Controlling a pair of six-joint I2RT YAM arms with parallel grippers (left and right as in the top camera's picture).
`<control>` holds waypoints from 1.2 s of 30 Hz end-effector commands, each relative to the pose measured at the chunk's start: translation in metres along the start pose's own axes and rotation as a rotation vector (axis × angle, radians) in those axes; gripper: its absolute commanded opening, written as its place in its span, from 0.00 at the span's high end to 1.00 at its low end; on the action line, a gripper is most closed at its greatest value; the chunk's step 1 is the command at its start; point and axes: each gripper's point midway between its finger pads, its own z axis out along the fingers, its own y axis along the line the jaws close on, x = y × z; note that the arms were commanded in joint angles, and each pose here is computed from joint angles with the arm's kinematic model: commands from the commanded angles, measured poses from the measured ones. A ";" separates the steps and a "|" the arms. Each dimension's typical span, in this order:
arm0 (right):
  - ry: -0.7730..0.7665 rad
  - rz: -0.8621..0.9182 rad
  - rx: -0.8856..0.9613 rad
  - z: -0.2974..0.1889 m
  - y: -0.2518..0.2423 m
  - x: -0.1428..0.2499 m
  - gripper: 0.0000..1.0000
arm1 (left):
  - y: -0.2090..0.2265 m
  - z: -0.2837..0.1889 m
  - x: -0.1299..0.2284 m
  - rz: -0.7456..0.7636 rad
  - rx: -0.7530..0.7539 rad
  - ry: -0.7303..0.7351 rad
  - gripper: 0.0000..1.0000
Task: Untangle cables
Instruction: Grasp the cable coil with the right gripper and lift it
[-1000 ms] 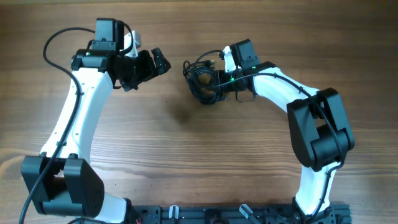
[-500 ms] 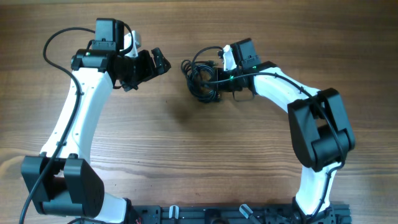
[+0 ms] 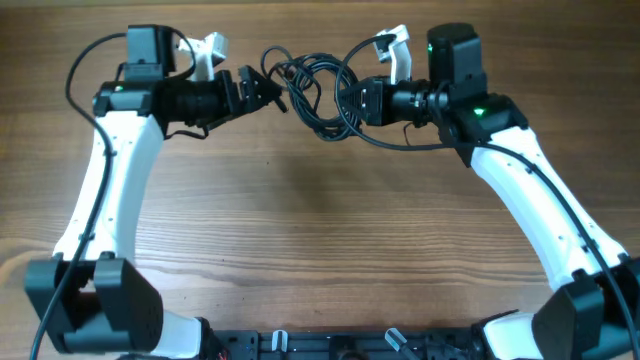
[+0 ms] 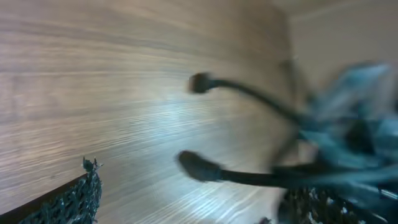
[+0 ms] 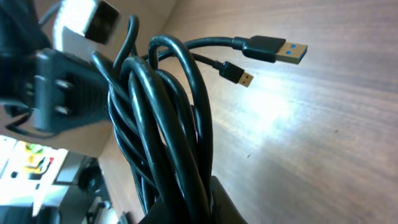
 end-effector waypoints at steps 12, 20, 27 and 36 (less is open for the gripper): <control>0.097 0.035 -0.221 -0.010 0.040 0.015 0.96 | -0.032 -0.044 0.030 0.181 0.083 0.034 0.24; 0.115 0.042 -0.270 -0.013 0.048 0.017 0.96 | -0.013 -0.043 0.047 0.245 0.002 0.095 0.36; 0.119 0.038 -0.289 -0.014 0.052 0.017 0.96 | -0.002 -0.033 0.057 0.242 0.001 0.132 0.52; 0.117 0.035 -0.289 -0.014 0.052 0.017 0.95 | -0.015 -0.023 0.063 0.240 0.151 0.120 0.53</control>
